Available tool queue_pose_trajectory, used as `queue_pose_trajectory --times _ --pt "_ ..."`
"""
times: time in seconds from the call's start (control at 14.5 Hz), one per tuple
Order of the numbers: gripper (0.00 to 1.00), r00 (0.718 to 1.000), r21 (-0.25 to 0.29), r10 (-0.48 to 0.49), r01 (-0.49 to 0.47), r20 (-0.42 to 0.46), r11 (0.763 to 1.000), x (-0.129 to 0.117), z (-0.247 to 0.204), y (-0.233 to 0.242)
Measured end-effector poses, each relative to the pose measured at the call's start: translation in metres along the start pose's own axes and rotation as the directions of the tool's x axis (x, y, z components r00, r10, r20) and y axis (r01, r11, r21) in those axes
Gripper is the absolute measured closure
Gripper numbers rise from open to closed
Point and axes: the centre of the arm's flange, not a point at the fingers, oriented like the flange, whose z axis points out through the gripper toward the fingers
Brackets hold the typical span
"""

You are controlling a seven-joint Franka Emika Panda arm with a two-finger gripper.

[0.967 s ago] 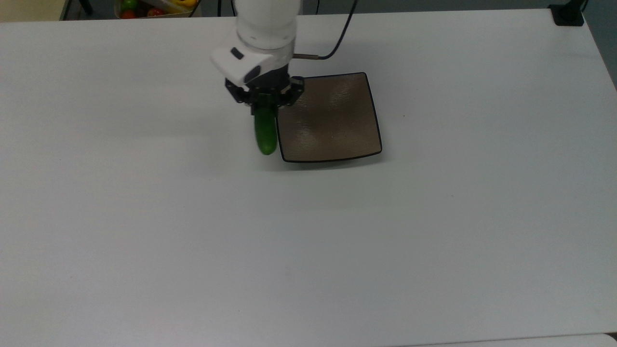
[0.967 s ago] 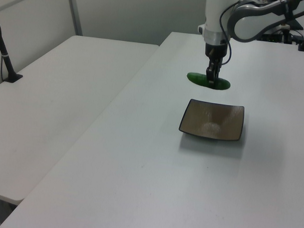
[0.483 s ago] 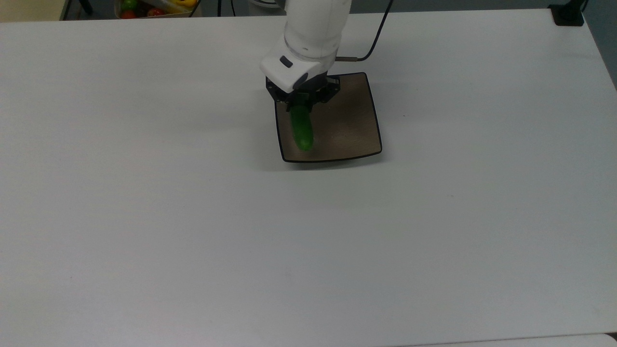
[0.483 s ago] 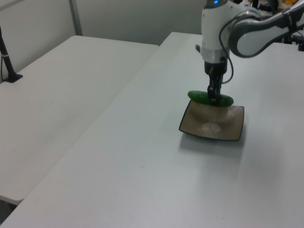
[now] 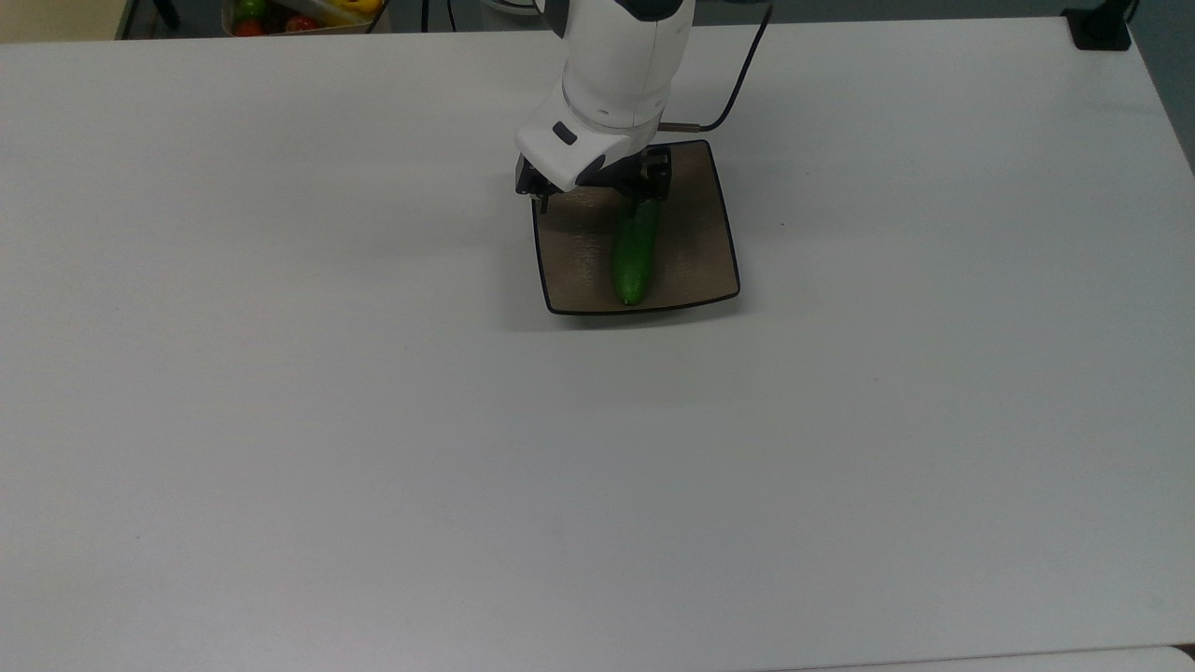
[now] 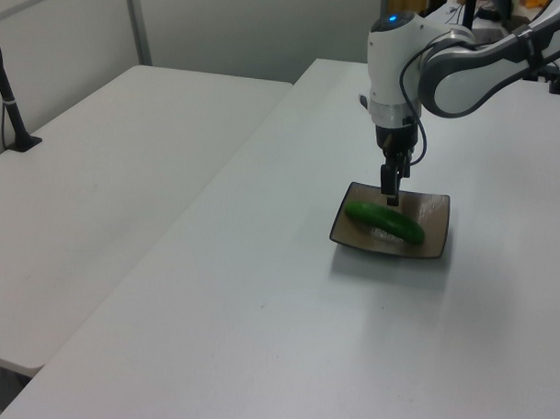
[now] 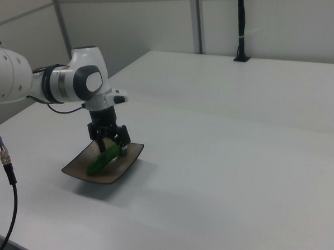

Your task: Cucumber placed on a ceramic plate

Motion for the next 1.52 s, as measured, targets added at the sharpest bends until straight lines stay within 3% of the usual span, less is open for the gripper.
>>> queue_pose_trajectory --times 0.21,0.35,0.55,0.83,1.52 --pt "0.0 1.0 -0.003 0.015 -0.015 -0.013 1.0 -0.001 -0.015 0.007" --pt "0.0 0.997 -0.004 0.055 -0.055 -0.048 0.998 -0.005 -0.05 0.029" --pt "0.0 0.989 0.106 0.116 -0.107 -0.09 0.989 -0.025 -0.108 0.093" --pt "0.0 0.985 0.153 0.121 -0.101 -0.122 0.983 -0.055 -0.148 0.153" --pt "0.0 0.996 0.153 0.025 -0.011 -0.09 0.988 -0.065 -0.155 0.151"
